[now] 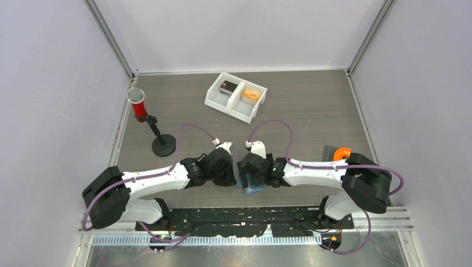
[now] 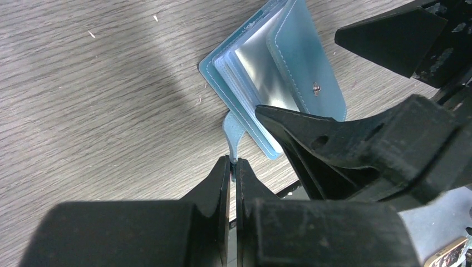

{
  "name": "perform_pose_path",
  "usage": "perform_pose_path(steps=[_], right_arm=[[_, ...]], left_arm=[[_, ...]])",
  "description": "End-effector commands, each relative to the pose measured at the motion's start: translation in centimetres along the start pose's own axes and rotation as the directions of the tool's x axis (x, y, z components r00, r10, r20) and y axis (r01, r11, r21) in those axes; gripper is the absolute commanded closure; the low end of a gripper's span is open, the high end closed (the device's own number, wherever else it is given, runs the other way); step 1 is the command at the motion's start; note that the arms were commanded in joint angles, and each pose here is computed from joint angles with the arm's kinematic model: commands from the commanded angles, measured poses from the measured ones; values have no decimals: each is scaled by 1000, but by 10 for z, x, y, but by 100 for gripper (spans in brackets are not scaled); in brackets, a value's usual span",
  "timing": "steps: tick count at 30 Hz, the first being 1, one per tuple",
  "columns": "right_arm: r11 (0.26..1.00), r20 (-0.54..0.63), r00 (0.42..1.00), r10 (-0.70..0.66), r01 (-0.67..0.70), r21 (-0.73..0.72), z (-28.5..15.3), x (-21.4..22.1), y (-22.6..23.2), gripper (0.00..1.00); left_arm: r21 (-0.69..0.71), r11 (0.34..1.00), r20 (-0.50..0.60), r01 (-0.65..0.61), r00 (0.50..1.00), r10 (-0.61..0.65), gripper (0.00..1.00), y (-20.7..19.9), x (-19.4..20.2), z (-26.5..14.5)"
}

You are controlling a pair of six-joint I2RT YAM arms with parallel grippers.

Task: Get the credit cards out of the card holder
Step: Open the card holder at the center of the board.

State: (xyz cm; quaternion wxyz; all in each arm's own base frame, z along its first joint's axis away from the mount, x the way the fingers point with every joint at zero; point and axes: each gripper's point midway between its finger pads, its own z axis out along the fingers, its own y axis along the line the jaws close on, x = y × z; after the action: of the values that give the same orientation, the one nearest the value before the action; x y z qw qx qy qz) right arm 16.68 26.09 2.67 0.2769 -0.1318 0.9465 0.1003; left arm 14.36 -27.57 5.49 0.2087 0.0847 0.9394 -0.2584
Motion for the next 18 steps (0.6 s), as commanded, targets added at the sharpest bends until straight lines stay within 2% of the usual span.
perform_pose_path(steps=[1,6,12,18], right_arm=[[998,91,995,44,-47,30,3,-24,6,1],[994,90,996,31,-40,102,4,-20,-8,5],[994,143,989,39,-53,97,-13,-29,-16,15],[992,164,986,32,-52,117,-27,-31,-29,17]], left_arm=[[39,999,29,1,1000,-2,100,-9,-8,-1],[18,1000,20,2,1000,-2,100,-4,-5,-4],[-35,999,15,0,1000,0,100,9,-1,-4],[-62,998,15,-5,1000,6,100,15,0,-7]])
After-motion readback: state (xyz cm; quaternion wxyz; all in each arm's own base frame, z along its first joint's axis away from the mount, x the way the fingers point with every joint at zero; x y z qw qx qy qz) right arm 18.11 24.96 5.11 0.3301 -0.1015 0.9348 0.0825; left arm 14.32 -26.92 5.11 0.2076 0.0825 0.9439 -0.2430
